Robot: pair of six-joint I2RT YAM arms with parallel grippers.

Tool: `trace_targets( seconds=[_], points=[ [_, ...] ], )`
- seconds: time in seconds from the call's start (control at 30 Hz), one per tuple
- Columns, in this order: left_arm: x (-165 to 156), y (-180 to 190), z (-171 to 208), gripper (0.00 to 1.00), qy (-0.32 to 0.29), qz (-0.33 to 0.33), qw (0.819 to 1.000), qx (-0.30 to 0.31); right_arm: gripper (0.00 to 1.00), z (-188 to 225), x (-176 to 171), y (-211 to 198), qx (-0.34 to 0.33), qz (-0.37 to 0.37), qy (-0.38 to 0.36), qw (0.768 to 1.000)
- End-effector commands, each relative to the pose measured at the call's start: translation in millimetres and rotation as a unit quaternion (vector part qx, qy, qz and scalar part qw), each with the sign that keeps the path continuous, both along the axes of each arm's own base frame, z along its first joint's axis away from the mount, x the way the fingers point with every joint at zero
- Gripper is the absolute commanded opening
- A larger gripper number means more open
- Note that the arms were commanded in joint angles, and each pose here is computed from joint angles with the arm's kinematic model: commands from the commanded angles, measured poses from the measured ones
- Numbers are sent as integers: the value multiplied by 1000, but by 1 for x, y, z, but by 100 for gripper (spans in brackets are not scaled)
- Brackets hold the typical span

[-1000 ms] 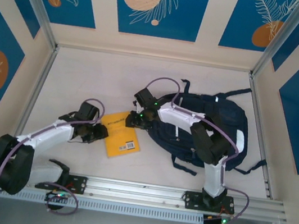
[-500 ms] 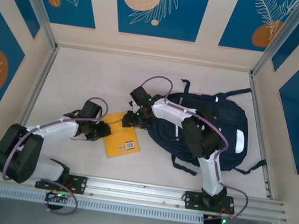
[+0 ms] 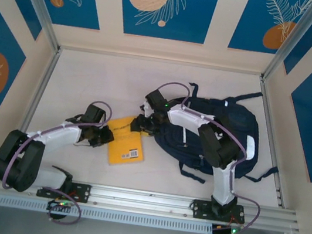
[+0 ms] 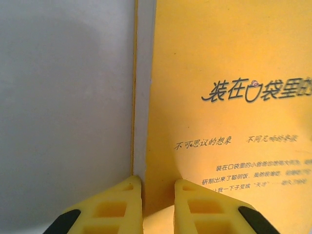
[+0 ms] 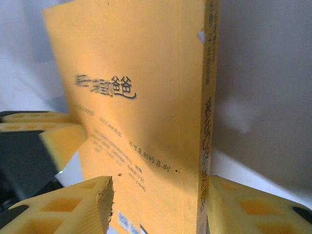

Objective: Pack the student bag

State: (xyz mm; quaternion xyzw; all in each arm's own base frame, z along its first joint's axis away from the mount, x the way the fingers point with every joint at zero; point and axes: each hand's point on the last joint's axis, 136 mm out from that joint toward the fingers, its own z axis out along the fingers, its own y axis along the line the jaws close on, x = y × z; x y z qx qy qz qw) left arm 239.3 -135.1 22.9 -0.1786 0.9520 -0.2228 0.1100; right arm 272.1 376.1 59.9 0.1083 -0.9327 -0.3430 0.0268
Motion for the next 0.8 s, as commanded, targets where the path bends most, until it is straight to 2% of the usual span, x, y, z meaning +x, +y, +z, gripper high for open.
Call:
trace_targets(
  seconds=[0.0, 0.3, 0.43, 0.53, 0.67, 0.77],
  points=[
    [-5, -6, -12, 17, 7, -13, 1000, -7, 51, 72, -54, 45, 156, 94, 43, 982],
    [-8, -3, -13, 17, 7, -15, 1000, 0, 51, 68, -63, 47, 187, 90, 66, 976],
    [-9, -3, -14, 17, 8, -15, 1000, -1, 51, 56, -67, 51, 180, 94, 73, 976],
    [-10, -2, -14, 17, 9, -13, 1000, -1, 50, 43, -64, 48, 151, 88, 65, 982],
    [-11, -3, -9, 18, 5, -12, 1000, -5, 45, 20, -54, 38, 94, 64, 53, 992],
    [-12, -5, -1, 28, 2, -9, 1000, -16, 31, 7, -47, 31, 71, 38, 60, 995]
  ],
)
